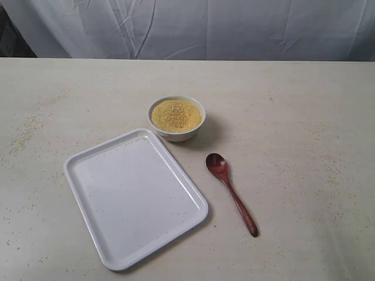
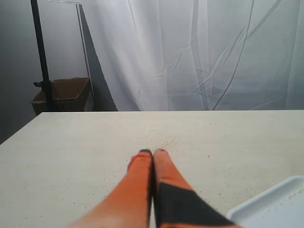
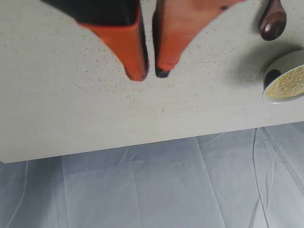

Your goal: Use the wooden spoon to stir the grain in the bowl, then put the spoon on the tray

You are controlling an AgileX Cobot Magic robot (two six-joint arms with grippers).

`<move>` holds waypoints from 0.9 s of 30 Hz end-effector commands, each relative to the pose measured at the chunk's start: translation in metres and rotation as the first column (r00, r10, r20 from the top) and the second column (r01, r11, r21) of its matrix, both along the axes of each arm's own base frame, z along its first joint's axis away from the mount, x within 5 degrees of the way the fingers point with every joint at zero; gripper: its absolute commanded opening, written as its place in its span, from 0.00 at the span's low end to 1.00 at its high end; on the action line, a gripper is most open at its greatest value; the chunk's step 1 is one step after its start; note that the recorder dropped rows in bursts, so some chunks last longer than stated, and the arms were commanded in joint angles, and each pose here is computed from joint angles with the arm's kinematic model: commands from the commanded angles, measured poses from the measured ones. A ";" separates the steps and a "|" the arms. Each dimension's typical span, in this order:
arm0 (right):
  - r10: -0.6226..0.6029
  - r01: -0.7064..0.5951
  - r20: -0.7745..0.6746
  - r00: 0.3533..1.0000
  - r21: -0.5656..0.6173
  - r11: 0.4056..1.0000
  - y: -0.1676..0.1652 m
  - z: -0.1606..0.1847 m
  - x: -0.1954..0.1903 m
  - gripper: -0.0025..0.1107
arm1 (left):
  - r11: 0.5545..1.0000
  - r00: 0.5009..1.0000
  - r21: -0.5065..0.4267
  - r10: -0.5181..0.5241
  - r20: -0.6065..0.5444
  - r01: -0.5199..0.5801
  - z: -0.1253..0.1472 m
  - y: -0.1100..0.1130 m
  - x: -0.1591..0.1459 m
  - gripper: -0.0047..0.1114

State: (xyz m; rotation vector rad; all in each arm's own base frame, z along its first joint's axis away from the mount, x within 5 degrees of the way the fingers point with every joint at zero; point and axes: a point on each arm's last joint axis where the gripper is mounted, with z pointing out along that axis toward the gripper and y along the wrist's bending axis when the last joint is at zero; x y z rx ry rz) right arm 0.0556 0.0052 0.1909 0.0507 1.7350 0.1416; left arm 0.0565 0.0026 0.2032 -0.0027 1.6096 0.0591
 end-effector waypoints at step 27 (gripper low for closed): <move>-0.090 0.018 0.288 0.953 0.245 0.969 -0.004 0.104 0.016 0.01 | 1.000 1.000 -0.007 -0.005 0.000 0.005 -0.001 0.000 0.000 0.04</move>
